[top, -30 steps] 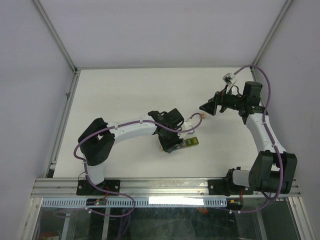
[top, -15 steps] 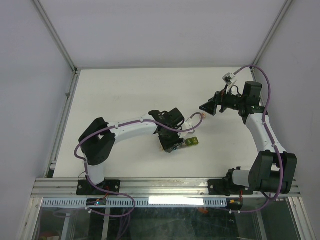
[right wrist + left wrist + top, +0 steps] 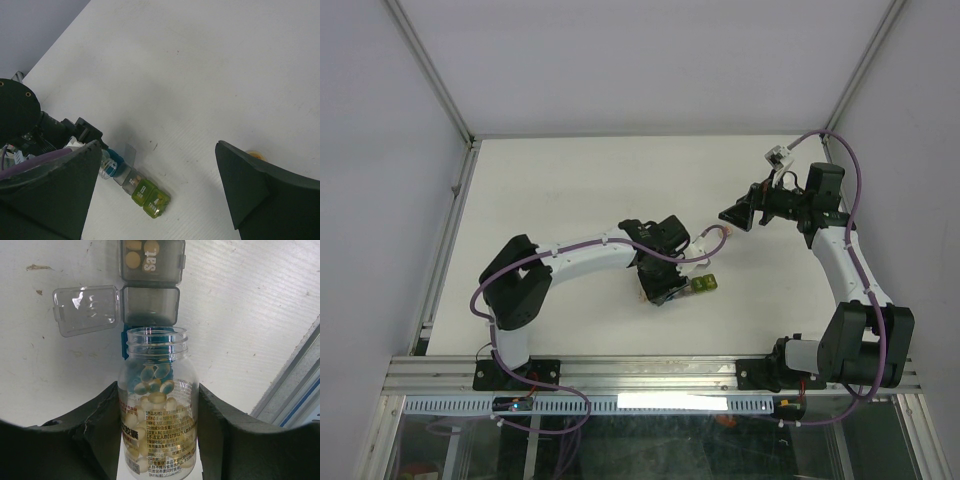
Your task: Sort the pills into containers
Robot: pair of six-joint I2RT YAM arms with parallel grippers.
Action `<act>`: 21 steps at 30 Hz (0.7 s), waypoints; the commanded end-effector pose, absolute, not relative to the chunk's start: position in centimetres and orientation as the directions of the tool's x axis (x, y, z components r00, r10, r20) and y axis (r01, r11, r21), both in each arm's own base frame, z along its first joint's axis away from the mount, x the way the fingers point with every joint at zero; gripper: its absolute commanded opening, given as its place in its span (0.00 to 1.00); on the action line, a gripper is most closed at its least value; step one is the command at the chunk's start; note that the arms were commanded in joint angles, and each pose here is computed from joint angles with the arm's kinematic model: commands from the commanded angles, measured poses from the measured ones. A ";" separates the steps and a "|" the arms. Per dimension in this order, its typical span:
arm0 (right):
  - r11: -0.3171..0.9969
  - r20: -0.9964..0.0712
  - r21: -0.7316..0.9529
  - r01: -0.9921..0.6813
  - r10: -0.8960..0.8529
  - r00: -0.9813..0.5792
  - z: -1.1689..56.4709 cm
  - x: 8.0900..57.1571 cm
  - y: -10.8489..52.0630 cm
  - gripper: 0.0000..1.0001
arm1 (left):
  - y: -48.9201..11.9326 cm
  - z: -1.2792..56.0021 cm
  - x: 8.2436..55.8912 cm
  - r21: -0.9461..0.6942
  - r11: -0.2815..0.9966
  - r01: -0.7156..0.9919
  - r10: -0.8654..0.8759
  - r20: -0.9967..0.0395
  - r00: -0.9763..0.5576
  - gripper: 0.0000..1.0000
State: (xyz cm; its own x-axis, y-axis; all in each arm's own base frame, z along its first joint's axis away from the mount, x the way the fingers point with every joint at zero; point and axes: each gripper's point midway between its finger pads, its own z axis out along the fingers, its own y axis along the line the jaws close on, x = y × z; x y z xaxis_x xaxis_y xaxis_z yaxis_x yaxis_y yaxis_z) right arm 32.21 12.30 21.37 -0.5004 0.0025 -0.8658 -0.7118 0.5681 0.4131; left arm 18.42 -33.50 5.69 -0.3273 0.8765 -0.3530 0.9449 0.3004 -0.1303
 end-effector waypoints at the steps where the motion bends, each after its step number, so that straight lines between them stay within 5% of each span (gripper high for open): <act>1: 0.548 -0.902 0.359 -0.755 -0.003 -0.431 23.7 32.8 12.4 1.00 | -34.3 6.8 19.6 -0.109 0.305 0.946 0.863 -0.388 -0.324 0.00; 21: 0.553 -0.903 0.355 -0.754 -0.007 -0.430 23.6 32.9 12.2 1.00 | -34.3 6.4 19.1 -0.152 0.292 0.944 0.866 -0.376 -0.329 0.00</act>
